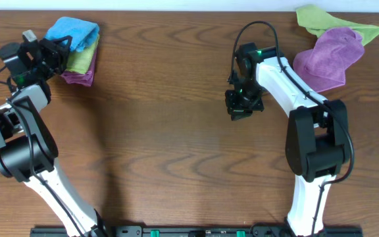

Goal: Fold the cloth

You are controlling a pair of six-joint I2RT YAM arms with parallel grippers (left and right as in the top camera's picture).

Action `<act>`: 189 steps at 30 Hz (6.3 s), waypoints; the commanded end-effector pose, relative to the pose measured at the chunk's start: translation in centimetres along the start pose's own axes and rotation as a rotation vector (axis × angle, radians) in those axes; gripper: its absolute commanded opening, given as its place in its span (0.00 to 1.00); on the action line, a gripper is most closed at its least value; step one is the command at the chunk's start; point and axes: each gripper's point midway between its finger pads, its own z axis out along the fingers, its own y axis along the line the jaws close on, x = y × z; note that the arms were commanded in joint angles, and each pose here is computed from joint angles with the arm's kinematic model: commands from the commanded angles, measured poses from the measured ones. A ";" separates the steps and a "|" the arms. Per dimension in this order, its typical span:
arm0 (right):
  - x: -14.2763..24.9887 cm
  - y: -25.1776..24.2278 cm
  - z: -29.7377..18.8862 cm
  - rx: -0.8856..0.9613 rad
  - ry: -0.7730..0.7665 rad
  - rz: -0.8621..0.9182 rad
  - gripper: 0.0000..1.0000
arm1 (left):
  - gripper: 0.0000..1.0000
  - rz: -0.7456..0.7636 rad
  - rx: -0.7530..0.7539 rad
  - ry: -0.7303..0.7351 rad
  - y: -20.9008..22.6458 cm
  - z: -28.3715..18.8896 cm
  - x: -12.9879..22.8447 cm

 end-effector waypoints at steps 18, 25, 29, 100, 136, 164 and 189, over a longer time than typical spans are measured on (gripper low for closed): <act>-0.5 1.8 0.0 -0.021 -0.025 -0.009 0.01 | 0.34 -0.109 -0.034 0.127 1.5 -1.0 1.9; -0.3 2.3 0.1 -0.026 -0.021 -0.021 0.02 | 0.95 -0.133 -0.005 0.184 1.0 -1.2 2.8; -0.2 2.6 0.1 -0.038 -0.017 -0.022 0.01 | 0.95 -0.190 0.011 0.223 0.5 -1.4 3.4; 4.2 2.6 -26.5 0.144 -0.654 -0.237 0.02 | 1.00 1.078 -0.573 0.315 -13.7 -8.2 23.4; 25.2 -1.9 -18.0 -0.008 -1.020 -0.281 0.99 | 0.95 1.210 -0.456 0.242 -11.6 -28.4 32.0; 25.2 -1.9 -18.0 -0.008 -1.020 -0.281 0.99 | 0.96 1.228 -0.463 -0.029 -8.0 -26.3 25.9; 25.2 -1.9 -18.0 -0.008 -1.020 -0.281 0.99 | 0.95 1.180 -0.441 -0.135 2.5 -24.9 26.0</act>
